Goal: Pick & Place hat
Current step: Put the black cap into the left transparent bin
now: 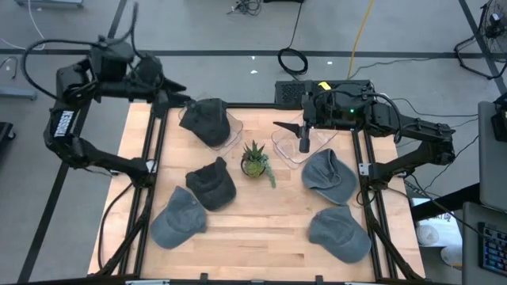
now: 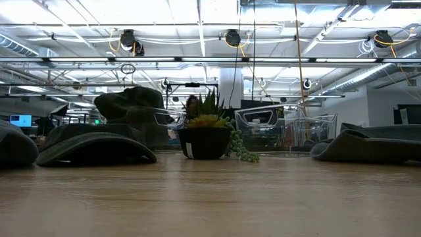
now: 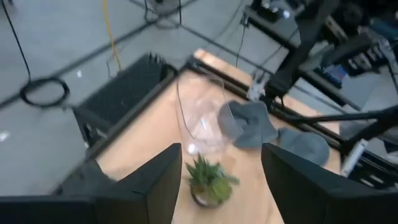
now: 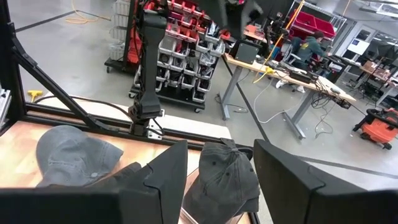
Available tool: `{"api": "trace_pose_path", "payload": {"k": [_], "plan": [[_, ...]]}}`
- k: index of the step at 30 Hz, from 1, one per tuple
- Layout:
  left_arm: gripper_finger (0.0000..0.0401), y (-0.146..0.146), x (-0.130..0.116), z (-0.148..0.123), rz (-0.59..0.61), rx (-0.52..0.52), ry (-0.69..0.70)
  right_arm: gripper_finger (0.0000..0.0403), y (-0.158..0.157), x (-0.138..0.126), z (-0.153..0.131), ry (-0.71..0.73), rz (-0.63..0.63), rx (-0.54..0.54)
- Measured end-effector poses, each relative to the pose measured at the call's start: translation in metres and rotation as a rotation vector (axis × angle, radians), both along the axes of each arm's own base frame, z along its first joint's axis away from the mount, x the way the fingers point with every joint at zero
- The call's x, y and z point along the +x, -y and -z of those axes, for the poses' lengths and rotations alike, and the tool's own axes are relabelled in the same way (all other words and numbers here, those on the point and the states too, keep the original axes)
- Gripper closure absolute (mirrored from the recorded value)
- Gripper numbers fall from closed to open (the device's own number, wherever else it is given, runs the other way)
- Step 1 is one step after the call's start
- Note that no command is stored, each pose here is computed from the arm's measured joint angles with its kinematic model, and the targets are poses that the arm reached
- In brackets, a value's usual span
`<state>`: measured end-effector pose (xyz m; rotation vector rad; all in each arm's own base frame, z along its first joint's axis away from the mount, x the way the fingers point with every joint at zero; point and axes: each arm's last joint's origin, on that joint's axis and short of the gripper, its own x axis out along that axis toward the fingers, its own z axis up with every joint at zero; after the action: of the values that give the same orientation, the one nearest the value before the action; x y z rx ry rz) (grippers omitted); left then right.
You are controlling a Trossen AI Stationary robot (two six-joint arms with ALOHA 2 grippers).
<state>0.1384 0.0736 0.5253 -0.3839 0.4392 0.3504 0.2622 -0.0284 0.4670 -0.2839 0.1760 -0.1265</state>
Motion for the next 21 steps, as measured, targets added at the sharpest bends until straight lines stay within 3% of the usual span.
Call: {"api": "trace_pose_path", "payload": {"k": [5, 12, 21], "plan": [[0.0200, 0.018, 0.010, 0.008, 0.012, -0.063, -0.080, 0.0229, 0.000, 0.000, 0.000, 0.000, 0.003, 0.020], [0.0227, 0.040, 0.020, 0.010, 0.048, -0.218, -0.065, 0.0229, -0.002, 0.000, 0.003, -0.027, -0.005, 0.026], [0.0248, 0.069, 0.041, 0.016, 0.110, -0.320, -0.109, 0.0229, -0.004, -0.001, 0.005, -0.050, -0.011, 0.023]]}}
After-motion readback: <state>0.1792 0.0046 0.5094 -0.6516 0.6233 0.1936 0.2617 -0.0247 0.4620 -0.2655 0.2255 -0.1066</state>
